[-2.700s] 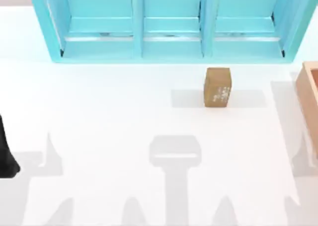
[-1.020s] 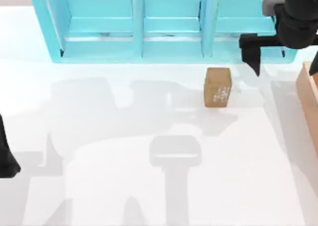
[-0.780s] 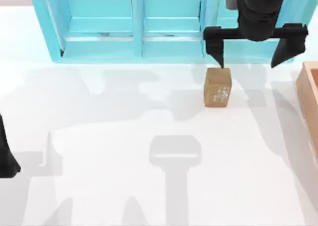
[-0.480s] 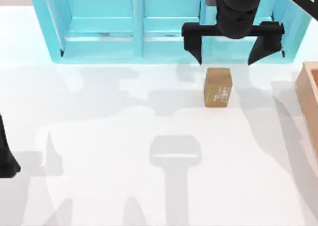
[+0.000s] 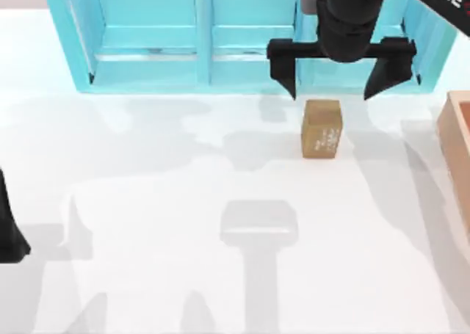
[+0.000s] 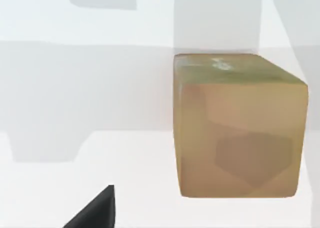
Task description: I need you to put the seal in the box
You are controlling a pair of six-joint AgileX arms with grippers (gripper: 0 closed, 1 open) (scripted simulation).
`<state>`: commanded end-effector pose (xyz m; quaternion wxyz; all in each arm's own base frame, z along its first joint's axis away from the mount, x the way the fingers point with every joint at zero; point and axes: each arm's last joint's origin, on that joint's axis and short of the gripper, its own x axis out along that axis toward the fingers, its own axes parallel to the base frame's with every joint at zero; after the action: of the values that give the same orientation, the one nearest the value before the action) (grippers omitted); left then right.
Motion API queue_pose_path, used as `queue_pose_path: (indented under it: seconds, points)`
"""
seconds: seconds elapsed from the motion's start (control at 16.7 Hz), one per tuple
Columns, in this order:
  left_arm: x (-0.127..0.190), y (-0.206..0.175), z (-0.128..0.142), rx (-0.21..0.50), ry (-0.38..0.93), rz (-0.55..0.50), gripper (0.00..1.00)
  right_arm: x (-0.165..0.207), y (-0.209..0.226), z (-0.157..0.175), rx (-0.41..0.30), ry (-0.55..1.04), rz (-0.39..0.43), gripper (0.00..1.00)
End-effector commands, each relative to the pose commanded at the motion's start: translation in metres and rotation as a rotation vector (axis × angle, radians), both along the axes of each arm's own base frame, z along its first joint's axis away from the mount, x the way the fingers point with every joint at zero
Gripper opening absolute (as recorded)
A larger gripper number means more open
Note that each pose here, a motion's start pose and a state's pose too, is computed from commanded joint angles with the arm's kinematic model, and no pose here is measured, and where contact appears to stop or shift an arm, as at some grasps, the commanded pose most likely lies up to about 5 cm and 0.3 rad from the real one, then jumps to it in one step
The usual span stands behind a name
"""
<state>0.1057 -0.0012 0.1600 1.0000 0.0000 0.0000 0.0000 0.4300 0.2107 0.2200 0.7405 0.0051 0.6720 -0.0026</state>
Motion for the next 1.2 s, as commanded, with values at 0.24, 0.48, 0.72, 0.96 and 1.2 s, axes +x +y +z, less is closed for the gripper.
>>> queue_pose_path:
  seconds: [0.24,0.48,0.72,0.96,1.2]
  points:
    - [0.0,0.0,0.0,0.0,0.0,0.0,1.0,0.006,0.003,-0.043,0.002,-0.004,0.001,1.0]
    - [0.0,0.0,0.0,0.0,0.0,0.0,1.0,0.007,0.002,-0.084,0.002,-0.003,0.002,1.0]
    - [0.0,0.0,0.0,0.0,0.0,0.0,1.0,0.007,0.001,-0.089,0.001,-0.001,0.001,1.0]
    - [0.0,0.0,0.0,0.0,0.0,0.0,1.0,0.007,0.001,-0.089,0.001,-0.001,0.001,0.77]
    - [0.0,0.0,0.0,0.0,0.0,0.0,1.0,0.007,0.001,-0.089,0.001,-0.001,0.001,0.47]
